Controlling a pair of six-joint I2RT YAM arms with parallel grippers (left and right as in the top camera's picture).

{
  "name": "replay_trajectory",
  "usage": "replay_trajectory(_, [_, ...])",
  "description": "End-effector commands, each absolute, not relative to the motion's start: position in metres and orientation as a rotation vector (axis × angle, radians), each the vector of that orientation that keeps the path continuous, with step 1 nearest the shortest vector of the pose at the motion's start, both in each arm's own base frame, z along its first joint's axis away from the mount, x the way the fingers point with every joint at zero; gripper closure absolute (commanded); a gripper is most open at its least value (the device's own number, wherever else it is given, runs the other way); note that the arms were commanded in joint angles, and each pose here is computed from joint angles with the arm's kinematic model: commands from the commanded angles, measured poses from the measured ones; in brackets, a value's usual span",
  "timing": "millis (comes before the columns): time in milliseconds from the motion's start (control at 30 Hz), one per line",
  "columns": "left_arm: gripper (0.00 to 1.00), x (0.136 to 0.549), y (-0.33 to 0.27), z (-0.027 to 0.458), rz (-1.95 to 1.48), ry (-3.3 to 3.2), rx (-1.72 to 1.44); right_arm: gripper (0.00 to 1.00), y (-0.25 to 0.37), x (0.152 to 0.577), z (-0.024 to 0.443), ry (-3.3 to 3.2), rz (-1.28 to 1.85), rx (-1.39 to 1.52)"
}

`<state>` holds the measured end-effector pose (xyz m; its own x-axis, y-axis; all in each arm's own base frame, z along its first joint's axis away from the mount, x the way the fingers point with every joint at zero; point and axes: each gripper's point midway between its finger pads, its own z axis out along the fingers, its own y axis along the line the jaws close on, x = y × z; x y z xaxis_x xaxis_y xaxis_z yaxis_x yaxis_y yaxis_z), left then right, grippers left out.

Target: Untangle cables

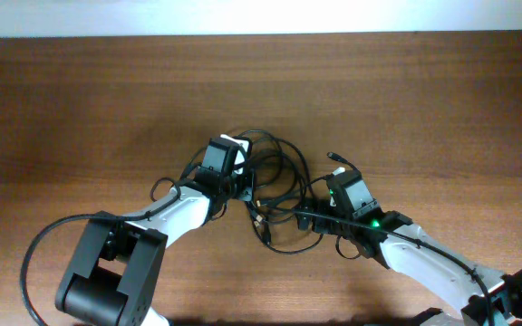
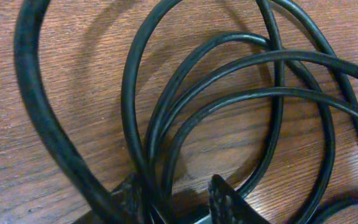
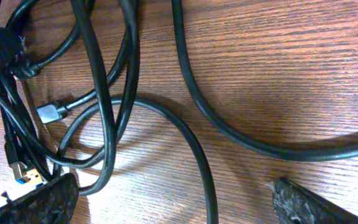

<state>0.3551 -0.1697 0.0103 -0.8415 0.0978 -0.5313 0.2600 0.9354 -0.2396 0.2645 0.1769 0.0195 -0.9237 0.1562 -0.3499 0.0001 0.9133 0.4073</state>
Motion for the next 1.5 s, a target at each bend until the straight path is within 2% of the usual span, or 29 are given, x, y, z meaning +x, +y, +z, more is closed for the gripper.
replay_trajectory(0, [0.74, 0.3566, -0.1708, 0.0094, -0.407, 2.557, 0.258, 0.01, 0.1798, 0.2624, 0.0170, 2.706, 0.577, 0.100])
replay_trajectory(100, [0.81, 0.3567, -0.1708, 0.0095, -0.407, 2.556, 0.258, 0.01, 0.1798, 0.2624, 0.0170, 2.706, 0.577, 0.100])
replay_trajectory(300, [0.85, 0.3572, -0.1711, 0.0099, -0.408, 2.554, 0.258, 0.01, 0.1798, 0.2623, 0.0171, 2.706, 0.577, 0.100])
replay_trajectory(333, [0.82, 0.3573, -0.1710, 0.0099, -0.408, 2.553, 0.258, 0.01, 0.1797, 0.2623, 0.0170, 2.706, 0.577, 0.100])
replay_trajectory(367, [0.70, 0.3573, -0.1712, 0.0100, -0.409, 2.553, 0.258, 0.01, 0.1797, 0.2622, 0.0170, 2.707, 0.577, 0.100])
replay_trajectory(533, [0.63, 0.3584, -0.1721, 0.0111, -0.414, 2.546, 0.259, 0.01, 0.1790, 0.2611, 0.0162, 2.713, 0.572, 0.100])
replay_trajectory(667, [0.68, 0.3585, -0.1721, 0.0111, -0.413, 2.546, 0.259, 0.01, 0.1790, 0.2611, 0.0162, 2.713, 0.572, 0.100])
replay_trajectory(700, [0.74, 0.3585, -0.1721, 0.0111, -0.414, 2.546, 0.259, 0.01, 0.1790, 0.2611, 0.0162, 2.713, 0.572, 0.100])
replay_trajectory(767, [0.78, 0.3589, -0.1722, 0.0114, -0.414, 2.544, 0.259, 0.01, 0.1791, 0.2612, 0.0163, 2.712, 0.573, 0.100])
replay_trajectory(867, [0.77, 0.3597, -0.1726, 0.0120, -0.416, 2.539, 0.259, 0.01, 0.1790, 0.2610, 0.0161, 2.713, 0.572, 0.100])
replay_trajectory(967, [0.69, 0.3598, -0.1727, 0.0122, -0.416, 2.538, 0.259, 0.01, 0.1790, 0.2610, 0.0161, 2.713, 0.573, 0.100])
replay_trajectory(1067, [0.66, 0.3600, -0.1728, 0.0130, -0.417, 2.536, 0.259, 0.01, 0.1790, 0.2610, 0.0161, 2.713, 0.572, 0.100])
replay_trajectory(1467, [0.76, 0.3628, -0.1737, 0.0169, -0.420, 2.519, 0.258, 0.01, 0.1790, 0.2610, 0.0161, 2.713, 0.573, 0.100])
